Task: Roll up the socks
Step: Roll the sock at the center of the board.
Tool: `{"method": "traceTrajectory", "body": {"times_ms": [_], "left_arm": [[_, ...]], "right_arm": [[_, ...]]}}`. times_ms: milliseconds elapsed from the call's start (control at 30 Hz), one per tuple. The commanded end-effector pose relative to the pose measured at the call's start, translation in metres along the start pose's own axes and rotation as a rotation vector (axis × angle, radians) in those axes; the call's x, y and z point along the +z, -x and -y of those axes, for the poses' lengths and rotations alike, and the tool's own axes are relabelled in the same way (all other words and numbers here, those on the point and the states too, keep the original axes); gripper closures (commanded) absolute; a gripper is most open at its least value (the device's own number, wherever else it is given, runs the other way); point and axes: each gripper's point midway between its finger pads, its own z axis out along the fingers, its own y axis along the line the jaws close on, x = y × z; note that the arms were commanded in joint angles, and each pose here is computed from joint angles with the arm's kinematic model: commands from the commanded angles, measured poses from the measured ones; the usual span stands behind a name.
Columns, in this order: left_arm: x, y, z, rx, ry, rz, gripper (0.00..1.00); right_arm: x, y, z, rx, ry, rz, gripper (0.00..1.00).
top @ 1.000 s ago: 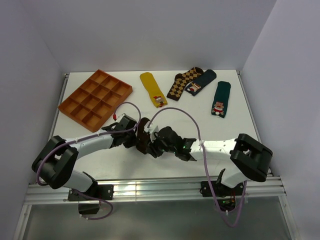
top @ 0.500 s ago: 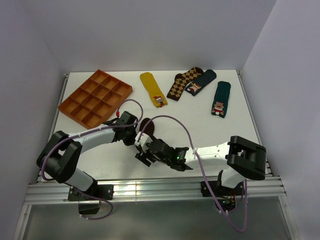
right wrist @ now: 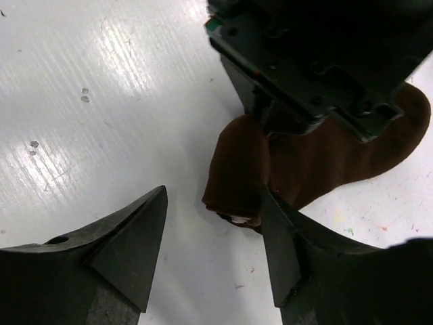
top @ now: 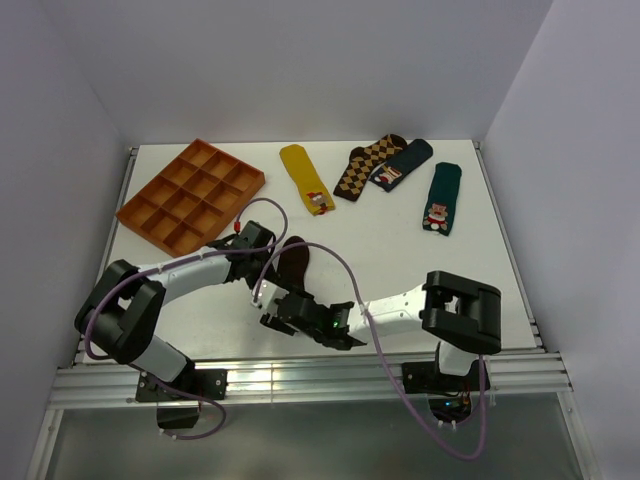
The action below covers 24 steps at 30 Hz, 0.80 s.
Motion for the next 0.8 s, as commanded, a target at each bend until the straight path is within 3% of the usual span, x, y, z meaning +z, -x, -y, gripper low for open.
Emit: {"method": "traceTrajectory", "body": {"times_ms": [0,100,600,700,767], "left_arm": [[0.008,-0.014,-0.025,0.034,0.095,-0.057,1.0],[0.008,-0.016,-0.023,0.035,0.084,-0.068,1.0],[0.006,-0.016,-0.019,0.058,0.07,-0.078,1.0],[0.006,-0.017,-0.02,0.063,0.069,-0.082,1.0],[0.004,-0.015,-0.019,0.068,0.065,-0.077,1.0]], "right_arm": [[0.002,0.018,0.001,-0.033,-0.051,0.026,0.36],[0.005,0.014,-0.005,-0.058,-0.061,0.007,0.41],[0.027,-0.033,0.0,-0.143,-0.207,-0.173,0.41],[0.028,-0.041,0.002,-0.133,-0.216,-0.198,0.5],[0.028,-0.044,0.002,-0.12,-0.215,-0.207,0.63]]}}
